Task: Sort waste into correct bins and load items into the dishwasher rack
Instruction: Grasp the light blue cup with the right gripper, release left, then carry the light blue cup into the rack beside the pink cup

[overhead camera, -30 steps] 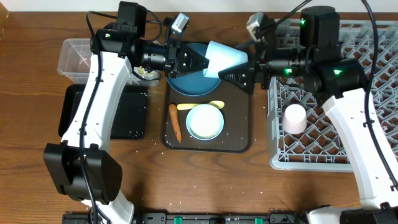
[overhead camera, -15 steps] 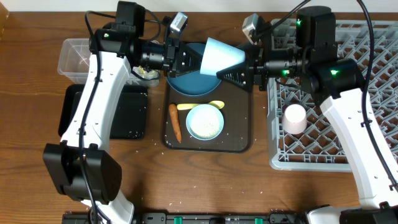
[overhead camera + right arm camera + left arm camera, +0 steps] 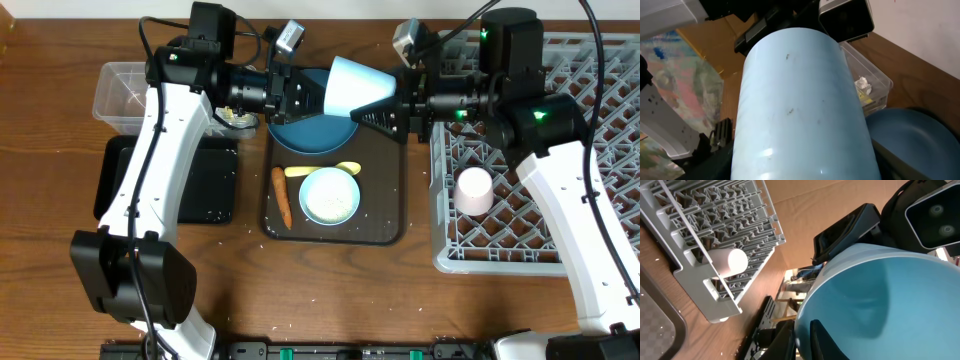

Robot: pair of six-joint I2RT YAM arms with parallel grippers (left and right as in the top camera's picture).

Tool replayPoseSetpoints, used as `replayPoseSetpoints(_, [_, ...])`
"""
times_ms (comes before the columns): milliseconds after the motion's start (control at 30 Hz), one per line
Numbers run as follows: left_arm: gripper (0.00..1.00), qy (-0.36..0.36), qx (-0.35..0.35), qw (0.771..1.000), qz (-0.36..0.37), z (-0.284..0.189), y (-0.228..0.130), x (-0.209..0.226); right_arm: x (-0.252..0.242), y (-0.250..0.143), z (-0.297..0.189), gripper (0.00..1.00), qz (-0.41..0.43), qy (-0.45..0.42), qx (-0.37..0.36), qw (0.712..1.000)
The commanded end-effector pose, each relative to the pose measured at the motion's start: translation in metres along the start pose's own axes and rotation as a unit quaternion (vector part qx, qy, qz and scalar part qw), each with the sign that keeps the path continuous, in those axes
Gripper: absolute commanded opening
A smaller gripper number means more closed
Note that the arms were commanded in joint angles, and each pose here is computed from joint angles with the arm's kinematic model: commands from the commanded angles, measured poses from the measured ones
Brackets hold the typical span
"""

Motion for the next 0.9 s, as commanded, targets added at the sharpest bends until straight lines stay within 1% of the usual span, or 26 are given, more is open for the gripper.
replayPoseSetpoints(0, [0.12, 0.002, 0.001, 1.0, 0.012, 0.001, 0.001, -0.001, -0.007, -0.002, -0.004, 0.53, -0.001, -0.014, 0.0, 1.0])
replayPoseSetpoints(267, [0.14, 0.047, -0.008, 0.999, 0.011, 0.001, 0.002, 0.006, -0.003, 0.002, -0.012, 0.51, -0.01, -0.022, -0.008, 1.0])
replayPoseSetpoints(433, [0.15, 0.09, -0.017, 0.996, 0.009, 0.0, 0.003, 0.013, 0.001, 0.008, -0.033, 0.47, -0.003, -0.06, -0.016, 0.998])
replayPoseSetpoints(600, [0.16, 0.104, -0.02, 0.994, 0.01, -0.001, 0.004, 0.015, 0.007, 0.009, -0.046, 0.47, 0.0, -0.078, -0.019, 0.997])
replayPoseSetpoints(667, [0.16, 0.113, -0.022, 0.993, 0.009, -0.001, 0.004, 0.017, 0.006, 0.006, -0.049, 0.46, 0.02, -0.106, -0.009, 0.994])
replayPoseSetpoints(767, [0.16, 0.154, -0.03, 0.987, 0.009, -0.003, 0.006, 0.023, 0.002, -0.005, -0.056, 0.46, 0.069, -0.178, 0.025, 0.981])
replayPoseSetpoints(867, [0.16, 0.208, -0.04, 0.977, 0.006, -0.006, 0.007, 0.032, 0.001, -0.022, -0.072, 0.47, 0.142, -0.277, 0.072, 0.947])
Point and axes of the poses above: each gripper's point midway between its finger pads, its own z axis out along the fingers, its own x axis along the line the jaws close on, y = z × x, the point moved 9 cm from there along -z, back along the fingers, and after that the axes turned 5 degrees about -z, right-handed, at the moved point
